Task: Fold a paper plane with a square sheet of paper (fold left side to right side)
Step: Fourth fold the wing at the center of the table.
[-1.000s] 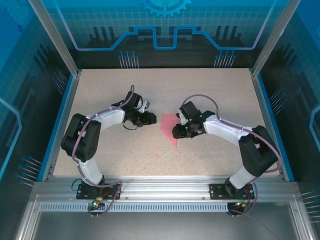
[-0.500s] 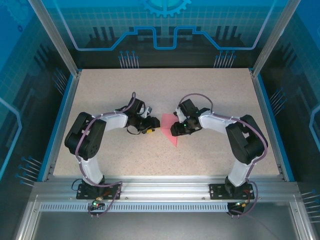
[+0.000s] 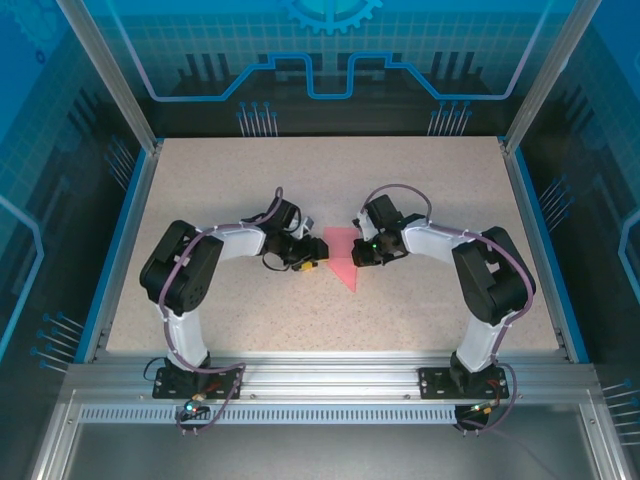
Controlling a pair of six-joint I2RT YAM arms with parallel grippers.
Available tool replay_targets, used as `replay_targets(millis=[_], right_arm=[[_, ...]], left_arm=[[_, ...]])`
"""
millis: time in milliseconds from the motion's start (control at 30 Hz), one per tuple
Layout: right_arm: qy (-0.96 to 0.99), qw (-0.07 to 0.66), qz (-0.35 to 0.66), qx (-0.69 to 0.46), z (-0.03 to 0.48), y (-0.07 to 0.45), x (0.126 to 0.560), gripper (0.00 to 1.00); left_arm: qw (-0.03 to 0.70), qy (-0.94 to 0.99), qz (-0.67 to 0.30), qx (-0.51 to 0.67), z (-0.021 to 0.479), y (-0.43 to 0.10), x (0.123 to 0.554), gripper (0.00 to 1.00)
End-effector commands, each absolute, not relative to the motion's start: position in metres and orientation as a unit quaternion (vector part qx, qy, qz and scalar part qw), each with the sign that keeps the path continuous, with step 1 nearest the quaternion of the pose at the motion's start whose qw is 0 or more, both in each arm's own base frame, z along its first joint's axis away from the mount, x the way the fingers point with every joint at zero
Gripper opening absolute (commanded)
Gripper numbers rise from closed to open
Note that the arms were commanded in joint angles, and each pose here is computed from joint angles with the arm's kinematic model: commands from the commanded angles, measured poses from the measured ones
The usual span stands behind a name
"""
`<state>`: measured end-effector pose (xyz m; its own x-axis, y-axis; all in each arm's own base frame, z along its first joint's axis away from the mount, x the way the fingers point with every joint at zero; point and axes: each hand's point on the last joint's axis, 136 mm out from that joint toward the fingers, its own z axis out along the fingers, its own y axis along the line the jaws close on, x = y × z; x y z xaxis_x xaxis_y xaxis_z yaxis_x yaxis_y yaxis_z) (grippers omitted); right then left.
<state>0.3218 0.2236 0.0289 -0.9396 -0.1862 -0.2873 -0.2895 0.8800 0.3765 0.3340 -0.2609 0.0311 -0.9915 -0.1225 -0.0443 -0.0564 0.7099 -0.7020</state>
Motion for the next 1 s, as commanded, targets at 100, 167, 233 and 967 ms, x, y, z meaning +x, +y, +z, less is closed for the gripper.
replay_targets(millis=[100,167,233,967], right_arm=[[0.962,0.13,0.208,-0.117,0.035,0.215,0.322,0.0],[0.963,0.129,0.208,-0.117,0.034,0.214,0.322,0.0],[0.962,0.128,0.209,-0.118,0.034,0.215,0.321,0.0],[0.948,0.234,0.129,-0.17,0.067,0.223,0.267,0.45]], left_arm=[[0.029,0.919,-0.389,-0.047,0.035,-0.272,0.335,0.51],[0.027,0.918,-0.393,-0.04,0.036,-0.277,0.336,0.49],[0.027,0.917,-0.396,-0.036,0.038,-0.283,0.337,0.48],[0.046,0.909,-0.414,-0.026,0.076,-0.302,0.355,0.24]])
